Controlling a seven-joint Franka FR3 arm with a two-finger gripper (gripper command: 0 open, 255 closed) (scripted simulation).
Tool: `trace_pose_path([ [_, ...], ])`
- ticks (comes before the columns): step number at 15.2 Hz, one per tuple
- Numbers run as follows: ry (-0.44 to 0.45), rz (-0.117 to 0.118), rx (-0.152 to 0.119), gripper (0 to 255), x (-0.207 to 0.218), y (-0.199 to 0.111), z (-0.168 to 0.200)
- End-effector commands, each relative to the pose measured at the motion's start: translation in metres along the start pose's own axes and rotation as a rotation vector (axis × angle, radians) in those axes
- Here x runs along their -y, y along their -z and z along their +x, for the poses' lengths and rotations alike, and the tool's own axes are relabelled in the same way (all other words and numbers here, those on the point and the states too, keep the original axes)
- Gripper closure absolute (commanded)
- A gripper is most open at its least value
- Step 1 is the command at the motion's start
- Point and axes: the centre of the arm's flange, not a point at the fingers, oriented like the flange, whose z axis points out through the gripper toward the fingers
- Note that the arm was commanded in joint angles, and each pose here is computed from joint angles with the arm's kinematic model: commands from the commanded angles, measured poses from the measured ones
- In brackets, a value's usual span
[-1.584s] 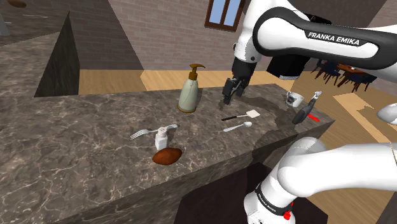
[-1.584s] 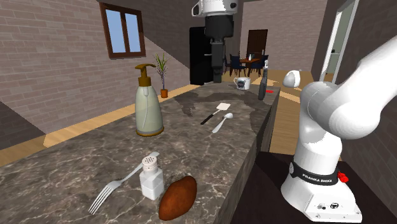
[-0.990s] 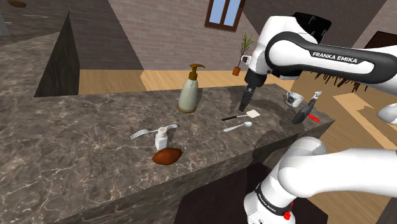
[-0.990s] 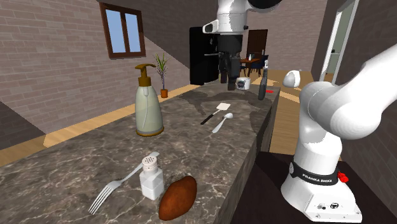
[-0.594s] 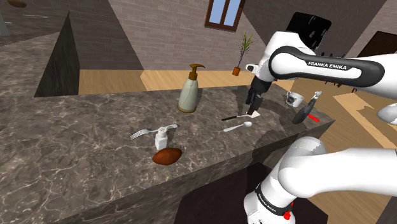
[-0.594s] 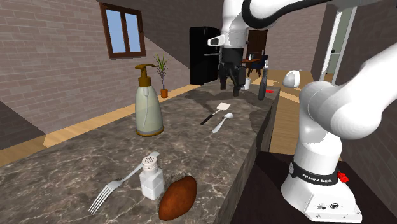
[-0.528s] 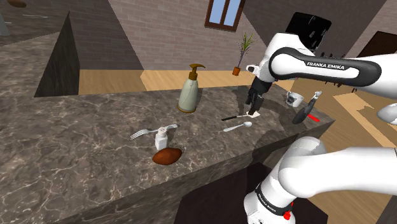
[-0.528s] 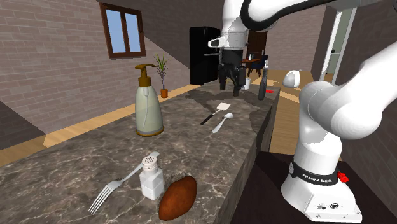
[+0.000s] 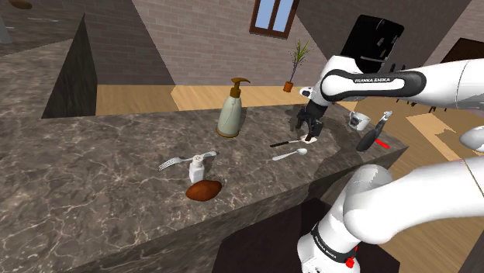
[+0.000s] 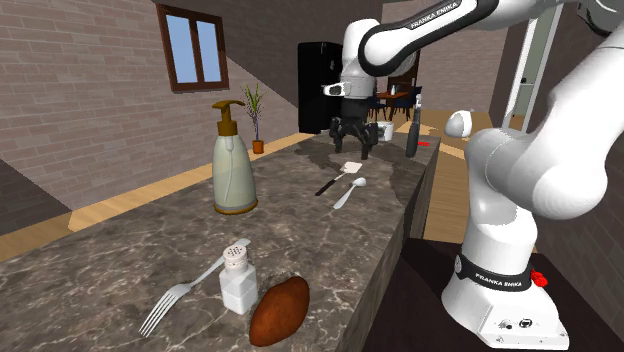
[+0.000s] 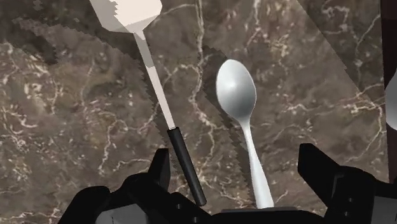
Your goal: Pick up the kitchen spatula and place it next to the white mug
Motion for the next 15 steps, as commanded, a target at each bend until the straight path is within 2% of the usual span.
trace_pose_path([
  [1, 0.096, 0.004, -0.005, 0, -0.023, -0.014, -0.013],
  [5, 0.257, 0.015, -0.020, 0, -0.064, -0.039, -0.030],
  [12, 0.257, 0.015, -0.020, 0, -0.064, -0.076, -0.029],
  [15, 0.257, 0.015, -0.020, 0, -0.064, -0.079, -0.029],
])
